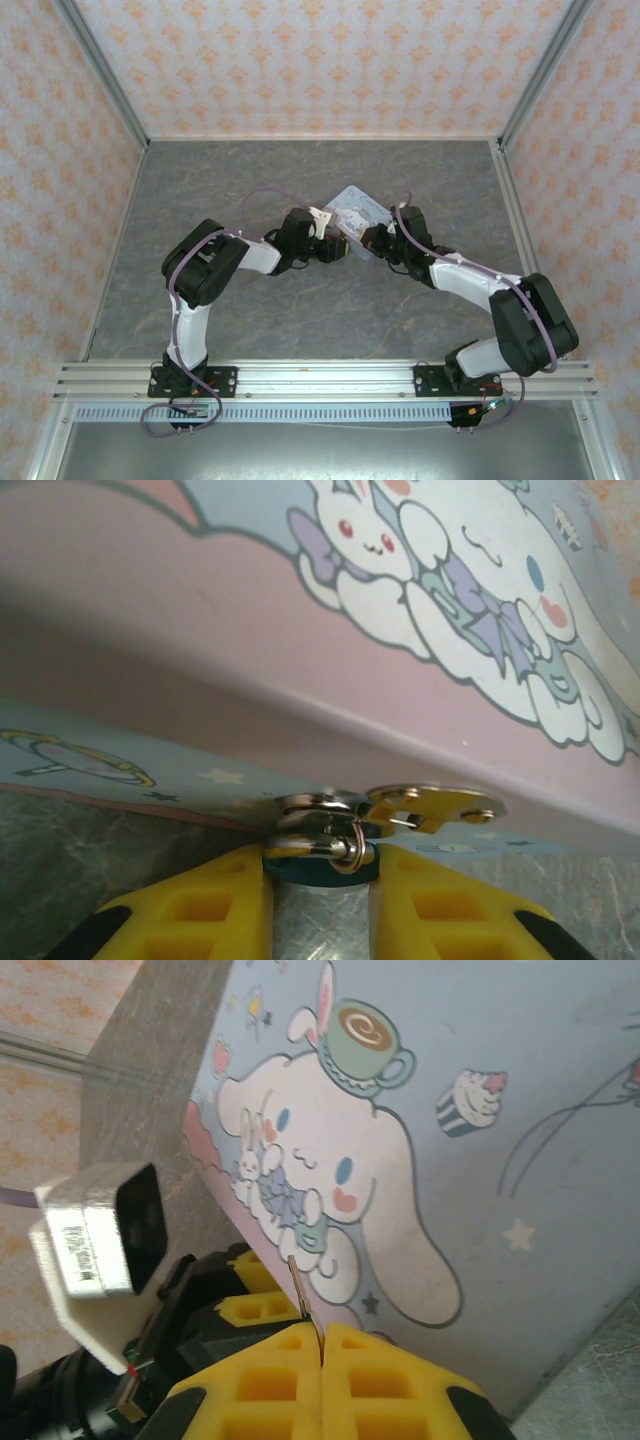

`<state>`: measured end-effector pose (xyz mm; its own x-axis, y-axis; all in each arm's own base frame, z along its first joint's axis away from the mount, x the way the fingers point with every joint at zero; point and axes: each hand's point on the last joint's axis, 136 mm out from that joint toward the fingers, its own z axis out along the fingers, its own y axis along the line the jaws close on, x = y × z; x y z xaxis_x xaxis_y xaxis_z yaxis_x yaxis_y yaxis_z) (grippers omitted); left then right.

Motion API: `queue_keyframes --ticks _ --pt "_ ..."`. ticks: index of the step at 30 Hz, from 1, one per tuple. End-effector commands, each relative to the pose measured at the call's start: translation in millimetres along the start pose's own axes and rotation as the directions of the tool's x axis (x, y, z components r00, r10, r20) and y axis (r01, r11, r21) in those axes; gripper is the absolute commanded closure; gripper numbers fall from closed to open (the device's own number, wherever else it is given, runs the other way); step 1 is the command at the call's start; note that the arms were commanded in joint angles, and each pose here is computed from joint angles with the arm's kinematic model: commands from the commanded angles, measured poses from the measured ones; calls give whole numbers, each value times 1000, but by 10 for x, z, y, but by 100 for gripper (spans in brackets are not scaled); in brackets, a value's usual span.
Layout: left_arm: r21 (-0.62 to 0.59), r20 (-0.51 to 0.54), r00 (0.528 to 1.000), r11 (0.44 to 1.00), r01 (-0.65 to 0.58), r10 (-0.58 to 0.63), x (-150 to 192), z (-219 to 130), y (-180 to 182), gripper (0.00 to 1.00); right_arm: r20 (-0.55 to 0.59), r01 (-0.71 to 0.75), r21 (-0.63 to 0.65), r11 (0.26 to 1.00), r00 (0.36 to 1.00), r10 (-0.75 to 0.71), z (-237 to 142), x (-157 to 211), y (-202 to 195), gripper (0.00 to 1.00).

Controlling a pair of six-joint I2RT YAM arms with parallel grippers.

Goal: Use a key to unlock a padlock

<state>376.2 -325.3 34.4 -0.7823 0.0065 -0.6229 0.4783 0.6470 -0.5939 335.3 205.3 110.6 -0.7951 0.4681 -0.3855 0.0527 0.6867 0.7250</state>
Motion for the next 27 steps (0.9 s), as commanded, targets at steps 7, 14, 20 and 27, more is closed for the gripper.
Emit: queue_keyframes --ticks 7,14,20,27 --pt "14 5 987 987 163 -163 -26 -159 -261 76 84 216 31 976 972 -217 -422 -80 70 100" --pt "9 -15 961 961 276 -275 -75 -280 -477 79 108 380 -54 923 922 -373 -774 239 5 100" --pt "1 -31 921 922 388 -388 -144 -373 -591 81 113 433 -99 896 899 -423 -832 446 -109 100" --pt "4 -55 852 853 522 -521 -204 -394 -729 82 95 492 -105 864 870 -483 -754 598 -216 100"
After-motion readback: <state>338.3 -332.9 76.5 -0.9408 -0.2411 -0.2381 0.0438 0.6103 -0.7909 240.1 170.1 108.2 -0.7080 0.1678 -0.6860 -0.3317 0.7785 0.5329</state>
